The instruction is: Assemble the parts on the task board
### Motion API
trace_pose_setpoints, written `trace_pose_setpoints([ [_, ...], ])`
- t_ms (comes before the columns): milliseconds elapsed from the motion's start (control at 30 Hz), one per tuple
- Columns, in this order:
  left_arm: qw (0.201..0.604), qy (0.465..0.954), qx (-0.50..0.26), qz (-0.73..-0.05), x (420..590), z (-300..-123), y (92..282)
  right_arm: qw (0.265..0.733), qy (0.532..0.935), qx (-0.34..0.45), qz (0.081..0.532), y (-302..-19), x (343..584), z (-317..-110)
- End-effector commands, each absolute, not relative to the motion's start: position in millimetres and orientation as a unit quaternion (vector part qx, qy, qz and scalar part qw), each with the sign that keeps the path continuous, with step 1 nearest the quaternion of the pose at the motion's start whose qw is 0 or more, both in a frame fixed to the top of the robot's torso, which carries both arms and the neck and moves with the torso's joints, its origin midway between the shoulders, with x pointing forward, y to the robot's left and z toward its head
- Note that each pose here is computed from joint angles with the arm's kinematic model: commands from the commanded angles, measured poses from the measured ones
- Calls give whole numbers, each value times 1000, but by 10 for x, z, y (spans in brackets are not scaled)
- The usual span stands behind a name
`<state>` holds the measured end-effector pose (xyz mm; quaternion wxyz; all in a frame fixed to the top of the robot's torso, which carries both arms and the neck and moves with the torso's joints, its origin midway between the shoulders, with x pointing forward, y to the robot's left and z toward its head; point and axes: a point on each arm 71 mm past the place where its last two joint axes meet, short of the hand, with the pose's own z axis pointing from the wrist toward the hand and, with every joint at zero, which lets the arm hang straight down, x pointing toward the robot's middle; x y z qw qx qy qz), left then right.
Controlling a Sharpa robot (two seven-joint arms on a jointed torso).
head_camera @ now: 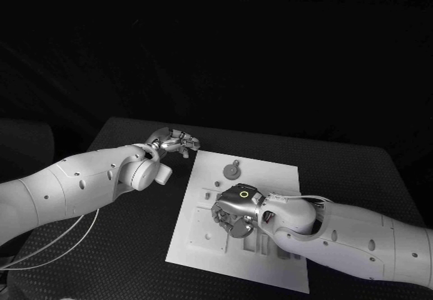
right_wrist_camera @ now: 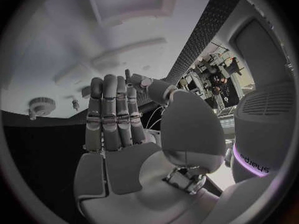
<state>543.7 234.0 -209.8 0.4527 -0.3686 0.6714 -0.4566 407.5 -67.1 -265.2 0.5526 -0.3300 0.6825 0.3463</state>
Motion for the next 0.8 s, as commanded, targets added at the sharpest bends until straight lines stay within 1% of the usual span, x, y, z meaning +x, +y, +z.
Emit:
trace_pose_setpoints([
  [33,446,672,-368,-462,5434,-2094,2319,545,687,-340,340,-676,4064,-2688],
  [300,446,673,-367,-463,5433,-2094,2315,542,689,-346,333,-685,4066,-2747],
  [800,444,674,-367,-463,5429,-2096,2312,542,689,-348,333,-674,4079,-2763],
])
